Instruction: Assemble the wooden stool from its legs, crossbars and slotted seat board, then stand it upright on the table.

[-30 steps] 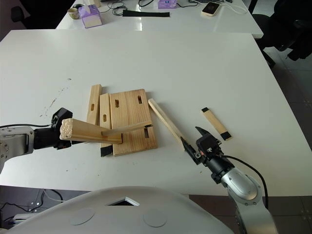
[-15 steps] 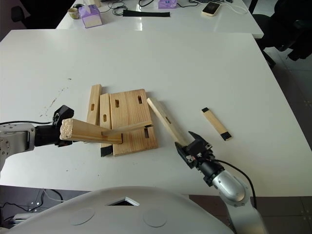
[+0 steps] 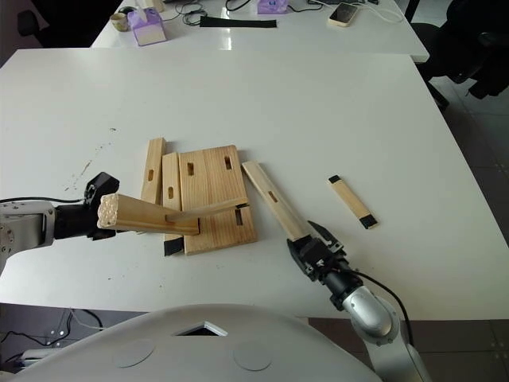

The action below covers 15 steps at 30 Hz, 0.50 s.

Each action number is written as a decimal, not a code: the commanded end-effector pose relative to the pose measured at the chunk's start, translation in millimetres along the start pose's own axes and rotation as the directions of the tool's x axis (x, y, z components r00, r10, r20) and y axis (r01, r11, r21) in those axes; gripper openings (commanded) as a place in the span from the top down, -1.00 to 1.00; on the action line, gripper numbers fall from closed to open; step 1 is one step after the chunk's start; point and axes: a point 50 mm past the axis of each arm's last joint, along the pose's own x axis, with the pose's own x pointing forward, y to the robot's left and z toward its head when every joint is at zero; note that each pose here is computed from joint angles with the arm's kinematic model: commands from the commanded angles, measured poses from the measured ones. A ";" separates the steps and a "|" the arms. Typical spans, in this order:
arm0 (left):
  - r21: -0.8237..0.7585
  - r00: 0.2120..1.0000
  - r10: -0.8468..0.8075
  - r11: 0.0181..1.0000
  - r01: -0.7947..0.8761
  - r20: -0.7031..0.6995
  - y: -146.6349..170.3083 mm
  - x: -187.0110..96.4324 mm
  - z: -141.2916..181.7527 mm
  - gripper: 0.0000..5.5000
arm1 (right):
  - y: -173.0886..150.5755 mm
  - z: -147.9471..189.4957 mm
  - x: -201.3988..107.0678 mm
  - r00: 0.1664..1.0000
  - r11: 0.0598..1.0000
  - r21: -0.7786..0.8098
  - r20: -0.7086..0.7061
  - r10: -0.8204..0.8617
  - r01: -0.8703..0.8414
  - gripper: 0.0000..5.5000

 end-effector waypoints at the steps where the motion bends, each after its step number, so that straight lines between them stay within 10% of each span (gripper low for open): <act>1: -0.019 1.000 0.021 1.000 -0.021 -0.011 -3.3 -5.8 0.1 -0.25 | -18.4 0.3 -4.7 0.994 0.992 0.062 -0.016 -0.105 0.106 -0.19; 15: -0.184 0.967 0.247 0.950 -0.253 -0.057 19.5 -2.7 -2.6 -0.25 | -51.2 27.3 -14.7 0.968 0.967 0.088 0.055 -0.245 0.240 -0.19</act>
